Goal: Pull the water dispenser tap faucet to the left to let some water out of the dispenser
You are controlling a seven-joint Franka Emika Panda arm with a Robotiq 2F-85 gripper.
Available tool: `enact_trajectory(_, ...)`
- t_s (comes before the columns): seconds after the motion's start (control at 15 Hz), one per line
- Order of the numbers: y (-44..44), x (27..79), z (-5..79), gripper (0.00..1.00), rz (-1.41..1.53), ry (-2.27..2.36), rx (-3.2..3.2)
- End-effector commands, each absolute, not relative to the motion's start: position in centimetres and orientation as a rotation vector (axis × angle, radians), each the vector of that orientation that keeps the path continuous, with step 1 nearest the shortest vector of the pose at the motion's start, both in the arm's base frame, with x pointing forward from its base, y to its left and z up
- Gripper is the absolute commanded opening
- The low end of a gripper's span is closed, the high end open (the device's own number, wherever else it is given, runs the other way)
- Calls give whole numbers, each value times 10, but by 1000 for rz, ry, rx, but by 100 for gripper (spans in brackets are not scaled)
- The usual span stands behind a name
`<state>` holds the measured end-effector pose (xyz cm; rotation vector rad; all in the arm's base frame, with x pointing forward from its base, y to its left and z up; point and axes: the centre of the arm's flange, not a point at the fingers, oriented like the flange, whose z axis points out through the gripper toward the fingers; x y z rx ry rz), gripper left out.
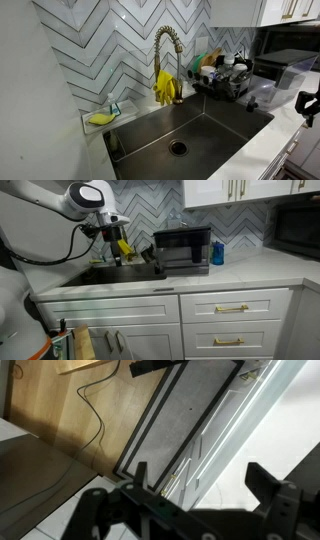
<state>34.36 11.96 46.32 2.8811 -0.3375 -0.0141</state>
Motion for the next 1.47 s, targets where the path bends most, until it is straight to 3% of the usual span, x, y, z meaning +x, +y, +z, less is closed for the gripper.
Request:
enact_trajectory(0.0,120,344,463,100,-15,-338,2881)
enact_trajectory(0.47,120,344,463,100,-15,-338,2881)
enact_trajectory(1.07,229,354,500,100,309,121,2737)
enact_trajectory(1.4,267,391,500,100,466,346,2666)
